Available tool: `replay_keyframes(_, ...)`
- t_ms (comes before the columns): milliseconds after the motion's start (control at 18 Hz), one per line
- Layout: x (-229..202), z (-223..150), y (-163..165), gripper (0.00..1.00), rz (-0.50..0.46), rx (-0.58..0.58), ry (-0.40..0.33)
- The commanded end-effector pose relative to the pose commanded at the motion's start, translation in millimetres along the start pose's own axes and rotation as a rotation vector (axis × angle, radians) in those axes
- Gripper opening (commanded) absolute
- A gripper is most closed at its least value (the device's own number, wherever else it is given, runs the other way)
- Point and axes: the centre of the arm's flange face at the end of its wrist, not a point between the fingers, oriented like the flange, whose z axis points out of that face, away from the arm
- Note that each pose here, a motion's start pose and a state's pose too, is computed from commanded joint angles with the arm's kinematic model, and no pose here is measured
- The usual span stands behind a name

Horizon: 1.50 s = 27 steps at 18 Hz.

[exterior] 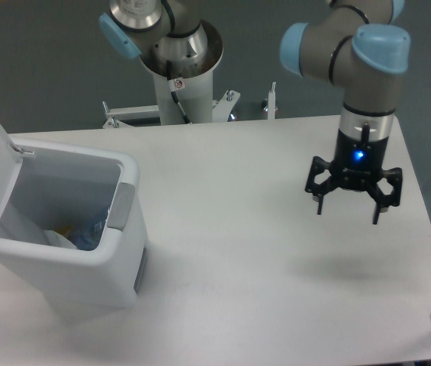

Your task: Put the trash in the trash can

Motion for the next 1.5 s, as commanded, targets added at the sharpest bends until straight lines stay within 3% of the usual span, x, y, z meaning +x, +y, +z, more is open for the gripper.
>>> replay_keyframes(278,-9.5,21.0,22.7,1.00,0.111,-0.120,0.013)
replay_keyframes(611,-4.0,38.6,33.0,1.00,0.173,-0.179,0.048)
replay_keyframes(778,0.8,40.4,38.8,1.00,0.218,-0.223,0.104)
replay_keyframes(889,-2.7,35.7,44.6,1.00,0.274,-0.329,0.145)
replay_keyframes(1500,-4.3,25.3,36.6,1.00,0.365,-0.338,0.189)
